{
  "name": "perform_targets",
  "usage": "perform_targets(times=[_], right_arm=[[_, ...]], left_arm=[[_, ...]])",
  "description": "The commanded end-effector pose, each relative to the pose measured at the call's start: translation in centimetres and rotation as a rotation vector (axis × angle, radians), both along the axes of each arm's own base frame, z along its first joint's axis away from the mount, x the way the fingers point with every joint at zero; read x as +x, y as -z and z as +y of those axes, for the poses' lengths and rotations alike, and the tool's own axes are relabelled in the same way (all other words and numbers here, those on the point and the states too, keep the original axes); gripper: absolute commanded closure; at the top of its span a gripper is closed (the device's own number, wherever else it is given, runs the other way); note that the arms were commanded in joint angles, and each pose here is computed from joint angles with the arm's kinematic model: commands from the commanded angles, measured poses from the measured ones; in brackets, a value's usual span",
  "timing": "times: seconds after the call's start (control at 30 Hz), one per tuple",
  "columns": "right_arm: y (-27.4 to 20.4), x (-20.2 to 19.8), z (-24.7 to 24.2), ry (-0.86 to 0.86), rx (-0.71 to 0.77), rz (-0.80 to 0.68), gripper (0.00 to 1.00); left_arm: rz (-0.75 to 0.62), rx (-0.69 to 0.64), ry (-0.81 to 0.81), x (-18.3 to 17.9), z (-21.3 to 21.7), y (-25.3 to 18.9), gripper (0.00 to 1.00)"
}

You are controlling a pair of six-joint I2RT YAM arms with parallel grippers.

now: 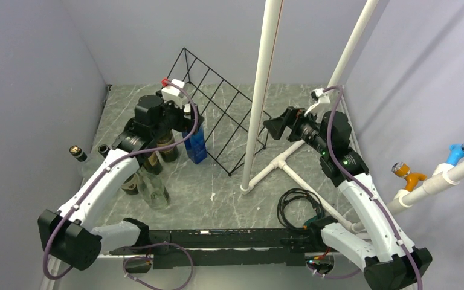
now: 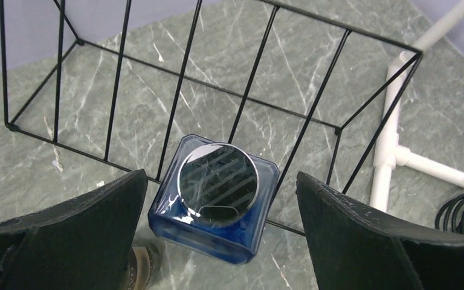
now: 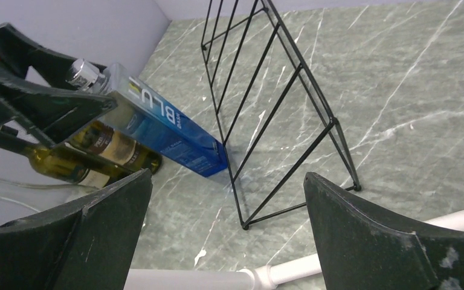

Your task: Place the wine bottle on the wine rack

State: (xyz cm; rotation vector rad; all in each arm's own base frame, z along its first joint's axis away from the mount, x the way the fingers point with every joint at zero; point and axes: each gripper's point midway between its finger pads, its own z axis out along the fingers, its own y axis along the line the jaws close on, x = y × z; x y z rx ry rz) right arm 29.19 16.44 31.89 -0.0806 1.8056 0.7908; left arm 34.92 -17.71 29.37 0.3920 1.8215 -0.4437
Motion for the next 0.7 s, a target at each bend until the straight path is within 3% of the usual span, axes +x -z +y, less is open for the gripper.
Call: perform_targets(times=[0.0,0.33,0.67], right_arm=[[-1.5,-0.5,1.1,-0.038,0.038,-0.047,0.0],[-0.3,-0.4,2.7,-0.07,0.015,-0.025,0.0],[1.2,0.1,4.5,-0.107,-0.016,-0.009,0.0]], left_arm=[[0.013,0.044,-0.019,1.1,-0.1,0.3,0.0],[0.155,0.138,0.008,1.4,-0.7,3.1,0.03],[0.19,0.196,-0.012,1.7,-0.4,3.9,0.39]])
